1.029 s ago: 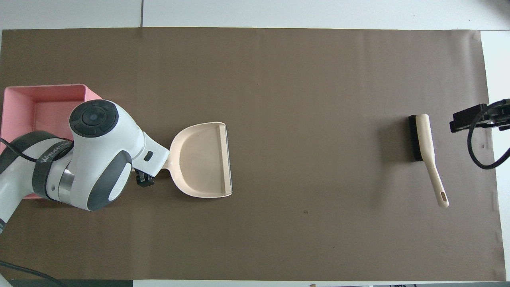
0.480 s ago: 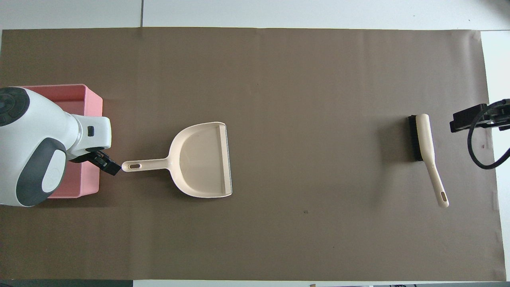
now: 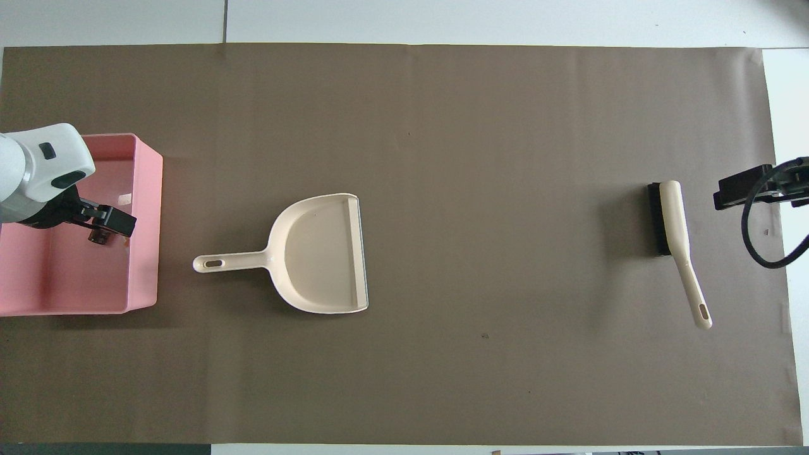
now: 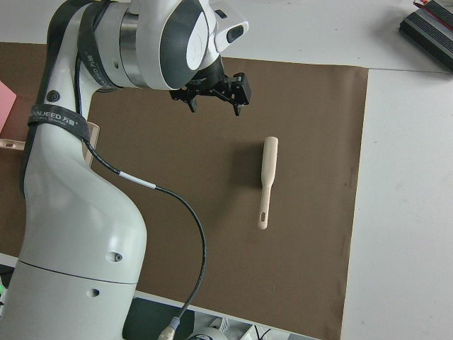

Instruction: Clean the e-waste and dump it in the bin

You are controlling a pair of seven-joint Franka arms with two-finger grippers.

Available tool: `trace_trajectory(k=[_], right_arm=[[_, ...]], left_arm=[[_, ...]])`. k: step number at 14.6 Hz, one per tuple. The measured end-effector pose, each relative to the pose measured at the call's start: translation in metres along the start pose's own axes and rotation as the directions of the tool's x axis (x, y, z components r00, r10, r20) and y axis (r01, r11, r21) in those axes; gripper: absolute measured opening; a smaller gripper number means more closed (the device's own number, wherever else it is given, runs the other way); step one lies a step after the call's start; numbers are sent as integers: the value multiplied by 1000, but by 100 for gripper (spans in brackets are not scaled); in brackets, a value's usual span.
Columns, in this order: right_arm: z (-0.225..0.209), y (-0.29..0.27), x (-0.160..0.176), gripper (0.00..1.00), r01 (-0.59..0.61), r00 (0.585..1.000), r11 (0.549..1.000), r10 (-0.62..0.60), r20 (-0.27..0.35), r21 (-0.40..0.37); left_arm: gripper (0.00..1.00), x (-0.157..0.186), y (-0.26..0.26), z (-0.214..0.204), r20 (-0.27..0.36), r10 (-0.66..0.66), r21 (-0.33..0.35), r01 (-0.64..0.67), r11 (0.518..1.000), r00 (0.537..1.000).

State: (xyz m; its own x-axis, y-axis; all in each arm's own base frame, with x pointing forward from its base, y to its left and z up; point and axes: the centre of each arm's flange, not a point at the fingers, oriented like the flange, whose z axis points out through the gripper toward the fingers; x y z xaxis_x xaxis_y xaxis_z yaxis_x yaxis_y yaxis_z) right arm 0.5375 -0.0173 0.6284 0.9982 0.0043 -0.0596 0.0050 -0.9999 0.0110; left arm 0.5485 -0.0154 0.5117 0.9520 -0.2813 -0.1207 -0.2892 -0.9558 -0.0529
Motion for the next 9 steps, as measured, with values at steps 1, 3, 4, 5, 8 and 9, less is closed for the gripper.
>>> trace_trajectory(k=[1,3,4,5,8,9], right_arm=[[0,0,0,100,0,1000,1000,0,0,0],[0,0,0,100,0,1000,1000,0,0,0],[0,0,0,100,0,1000,1000,0,0,0],[0,0,0,100,0,1000,1000,0,0,0],[0,0,0,100,0,1000,1000,0,0,0],[0,0,0,100,0,1000,1000,0,0,0]], left_arm=[[98,0,-11,-15,-9,-23,-10,23,1000,1000],[98,-3,-29,-43,-21,-61,-24,60,998,998],[98,-5,-34,-53,-23,-71,-26,70,997,997],[98,-7,-37,-60,-24,-75,-27,75,997,997],[98,-10,-35,-65,-3,-92,-31,92,995,996],[98,-12,-34,-66,11,-110,-34,110,993,994]])
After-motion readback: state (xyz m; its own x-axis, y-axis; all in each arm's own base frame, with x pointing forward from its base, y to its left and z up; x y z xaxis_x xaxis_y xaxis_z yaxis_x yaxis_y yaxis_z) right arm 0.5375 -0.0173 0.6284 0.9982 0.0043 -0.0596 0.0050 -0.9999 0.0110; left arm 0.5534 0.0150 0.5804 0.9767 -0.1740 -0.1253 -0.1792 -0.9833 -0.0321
